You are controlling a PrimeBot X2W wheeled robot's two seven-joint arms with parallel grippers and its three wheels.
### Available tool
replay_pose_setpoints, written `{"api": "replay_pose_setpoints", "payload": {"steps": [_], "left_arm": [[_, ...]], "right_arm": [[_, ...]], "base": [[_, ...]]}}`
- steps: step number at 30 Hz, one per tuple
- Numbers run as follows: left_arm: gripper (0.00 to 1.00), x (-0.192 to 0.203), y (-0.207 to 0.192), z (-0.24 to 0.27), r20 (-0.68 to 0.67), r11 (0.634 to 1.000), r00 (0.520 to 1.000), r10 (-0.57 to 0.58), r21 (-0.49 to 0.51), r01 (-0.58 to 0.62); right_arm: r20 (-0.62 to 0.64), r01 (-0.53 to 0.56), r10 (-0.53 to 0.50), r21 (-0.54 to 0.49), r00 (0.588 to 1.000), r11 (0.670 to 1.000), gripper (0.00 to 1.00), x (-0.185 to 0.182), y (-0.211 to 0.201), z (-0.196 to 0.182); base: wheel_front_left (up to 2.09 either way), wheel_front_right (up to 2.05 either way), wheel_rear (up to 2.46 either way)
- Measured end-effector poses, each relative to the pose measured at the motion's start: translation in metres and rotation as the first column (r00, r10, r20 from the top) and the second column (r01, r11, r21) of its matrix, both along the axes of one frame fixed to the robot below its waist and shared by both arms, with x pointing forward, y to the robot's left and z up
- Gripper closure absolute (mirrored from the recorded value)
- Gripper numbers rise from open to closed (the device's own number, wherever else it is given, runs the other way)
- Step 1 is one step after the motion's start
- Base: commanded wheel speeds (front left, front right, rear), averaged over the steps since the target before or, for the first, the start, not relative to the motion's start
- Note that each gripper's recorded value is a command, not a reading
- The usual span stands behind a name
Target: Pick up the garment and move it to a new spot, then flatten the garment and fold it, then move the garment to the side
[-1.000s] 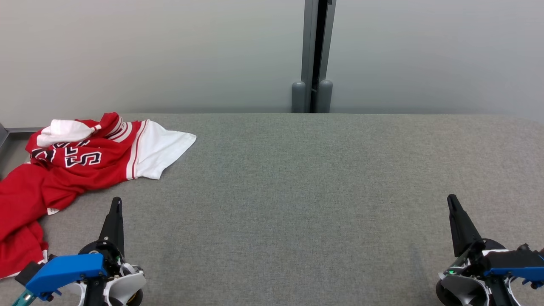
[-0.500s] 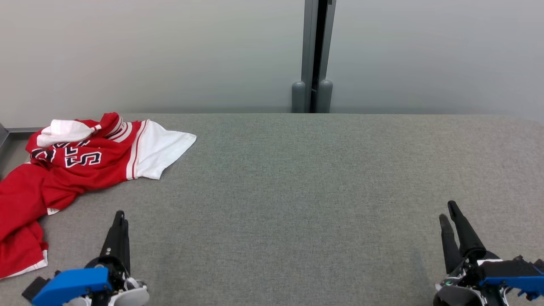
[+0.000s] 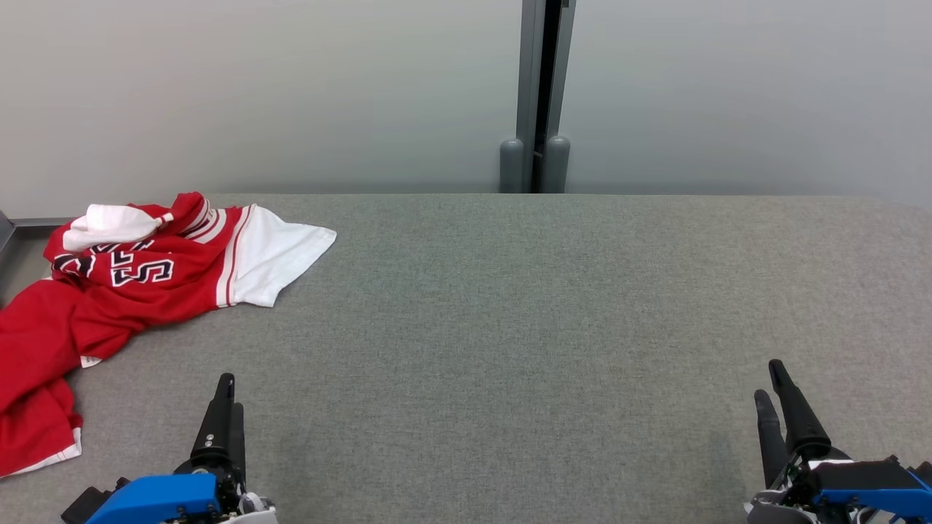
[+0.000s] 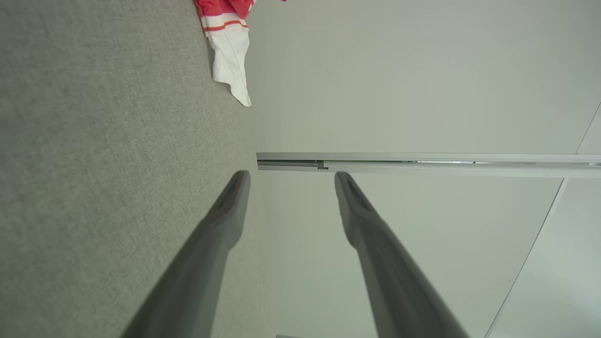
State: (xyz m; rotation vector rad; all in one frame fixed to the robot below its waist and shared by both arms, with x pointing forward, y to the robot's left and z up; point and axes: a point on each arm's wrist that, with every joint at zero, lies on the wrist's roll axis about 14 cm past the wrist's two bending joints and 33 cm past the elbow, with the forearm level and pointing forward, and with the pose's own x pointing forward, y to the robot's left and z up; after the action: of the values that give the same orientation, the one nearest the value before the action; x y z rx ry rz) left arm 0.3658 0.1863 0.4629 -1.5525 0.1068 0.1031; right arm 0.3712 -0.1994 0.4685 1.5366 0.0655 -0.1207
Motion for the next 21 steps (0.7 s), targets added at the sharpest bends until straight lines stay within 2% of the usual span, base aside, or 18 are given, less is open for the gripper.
{"api": "replay_pose_setpoints", "payload": {"steps": [5,11,16,21], "left_arm": [[0.00,0.001,-0.001,0.004,0.013,0.999,1.000,-0.003,0.053,0.002],[0.00,0.005,-0.007,0.012,0.034,0.987,0.999,-0.028,0.160,0.022],[0.00,0.008,-0.011,0.018,0.044,0.962,0.998,-0.048,0.269,0.035],[0.00,0.010,-0.014,0.022,0.050,0.927,0.997,-0.066,0.373,0.043]], "right_arm": [[0.006,0.015,-0.015,-0.057,1.000,0.998,0.00,0.001,-0.004,0.003],[0.032,0.035,-0.030,-0.173,0.999,0.984,0.00,0.003,-0.012,0.013],[0.062,0.043,-0.027,-0.282,0.998,0.958,0.00,0.005,-0.014,0.025],[0.086,0.047,-0.014,-0.392,0.996,0.919,0.00,0.006,-0.013,0.034]], "base": [[0.00,0.00,0.00],[0.00,0.00,0.00],[0.00,0.00,0.00],[0.00,0.00,0.00]]}}
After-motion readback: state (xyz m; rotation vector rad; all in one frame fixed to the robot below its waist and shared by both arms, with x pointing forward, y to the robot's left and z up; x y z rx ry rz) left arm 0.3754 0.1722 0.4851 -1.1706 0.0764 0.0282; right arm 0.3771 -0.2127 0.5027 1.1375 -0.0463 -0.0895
